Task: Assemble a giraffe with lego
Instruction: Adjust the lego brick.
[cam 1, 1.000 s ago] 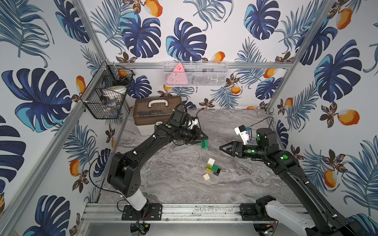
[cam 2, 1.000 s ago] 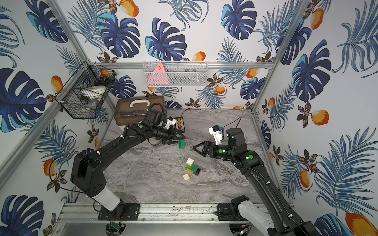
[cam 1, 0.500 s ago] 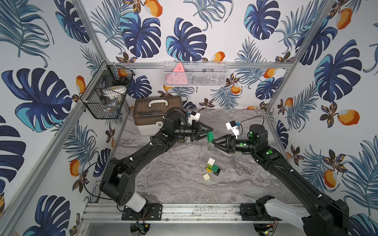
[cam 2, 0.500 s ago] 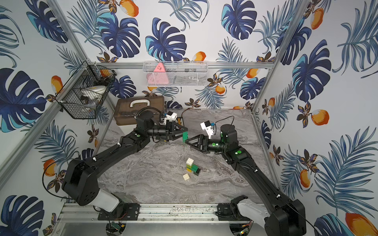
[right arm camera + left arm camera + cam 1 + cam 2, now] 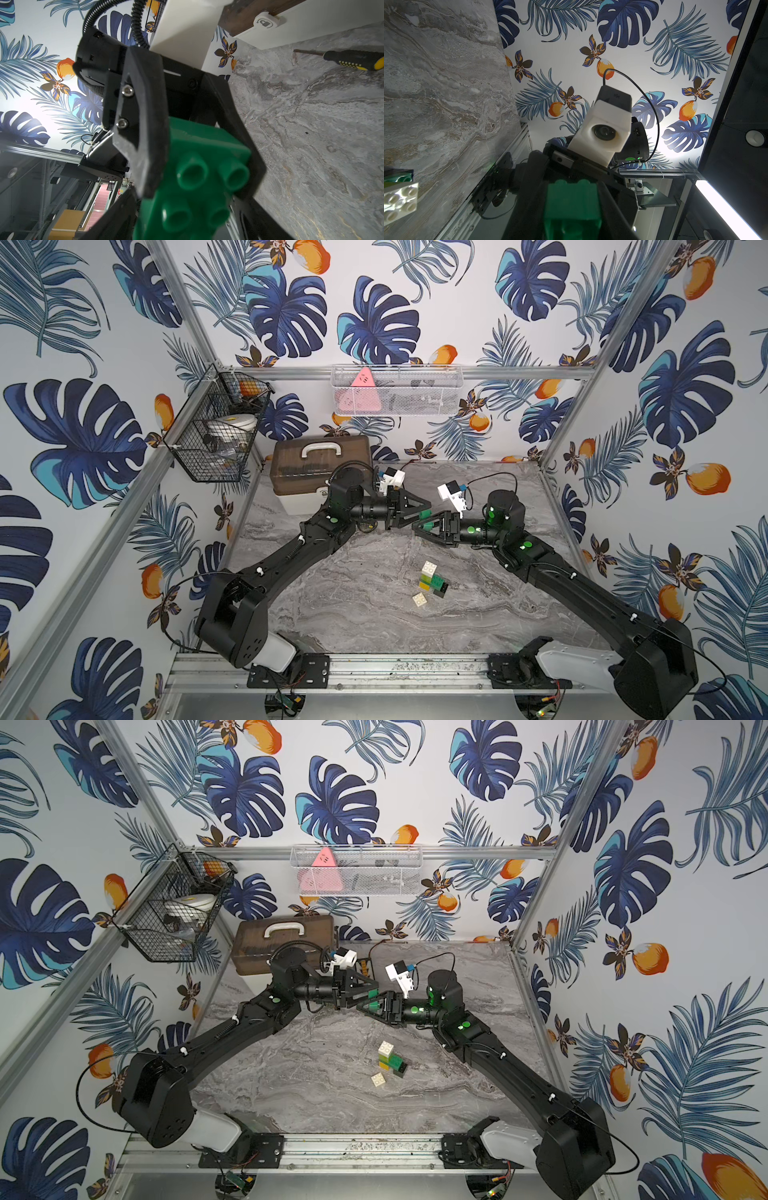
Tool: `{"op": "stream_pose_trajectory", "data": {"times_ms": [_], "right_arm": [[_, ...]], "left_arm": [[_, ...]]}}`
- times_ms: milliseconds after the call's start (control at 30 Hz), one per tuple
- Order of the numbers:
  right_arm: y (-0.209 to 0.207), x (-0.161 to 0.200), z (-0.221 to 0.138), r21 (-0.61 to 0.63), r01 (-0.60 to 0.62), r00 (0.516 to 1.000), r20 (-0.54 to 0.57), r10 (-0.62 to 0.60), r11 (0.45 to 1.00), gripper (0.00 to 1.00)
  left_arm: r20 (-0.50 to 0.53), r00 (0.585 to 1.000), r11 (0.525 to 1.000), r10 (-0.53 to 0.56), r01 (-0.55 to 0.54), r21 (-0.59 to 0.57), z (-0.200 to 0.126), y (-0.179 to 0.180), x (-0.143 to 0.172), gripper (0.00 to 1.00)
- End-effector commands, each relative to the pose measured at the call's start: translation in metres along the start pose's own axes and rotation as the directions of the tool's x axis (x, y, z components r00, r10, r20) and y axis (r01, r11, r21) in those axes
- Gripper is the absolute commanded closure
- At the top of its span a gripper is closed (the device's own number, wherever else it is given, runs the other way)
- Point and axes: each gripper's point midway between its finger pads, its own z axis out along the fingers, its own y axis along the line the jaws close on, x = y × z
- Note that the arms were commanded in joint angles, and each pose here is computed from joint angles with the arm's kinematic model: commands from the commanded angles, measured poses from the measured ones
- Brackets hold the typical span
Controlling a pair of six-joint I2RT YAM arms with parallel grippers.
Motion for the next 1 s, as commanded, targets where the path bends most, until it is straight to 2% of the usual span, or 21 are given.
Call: {"op": "stream_pose_trajectory", "data": {"times_ms": [0,200,433,667,767,967], "right_arm": [[0.007,-0.008,-0.001,-0.027,0.004,0.999,0.053,-0.002,1.0,0.3],[0.008,-0.008,-0.006,-0.051,-0.022,0.996,0.09,0.027,0.998,0.37],[0.01,-0.01,-0.009,-0.068,-0.036,0.991,0.124,0.045,0.997,0.39],[0.011,-0.013,-0.01,-0.089,-0.04,0.988,0.147,0.053,0.995,0.49],[0.01,-0.013,-0.01,-0.093,-0.046,0.986,0.153,0.06,0.995,0.51],[0.011,-0.016,-0.012,-0.117,-0.054,0.981,0.178,0.075,0.992,0.61]], "left_arm": [[-0.009,1.0,1.0,0.018,-0.017,0.019,-0.002,-0.007,0.004,0.69],[-0.01,1.0,1.0,0.014,-0.014,0.017,-0.004,-0.006,0.008,0.69],[-0.011,1.0,1.0,0.017,-0.017,0.021,-0.006,-0.007,0.011,0.69],[-0.019,1.0,1.0,0.014,-0.013,0.025,-0.006,-0.008,0.013,0.69],[-0.02,1.0,1.0,0.015,-0.015,0.027,-0.007,-0.009,0.013,0.69],[-0.023,1.0,1.0,0.012,-0.012,0.024,-0.007,-0.008,0.014,0.69]]}}
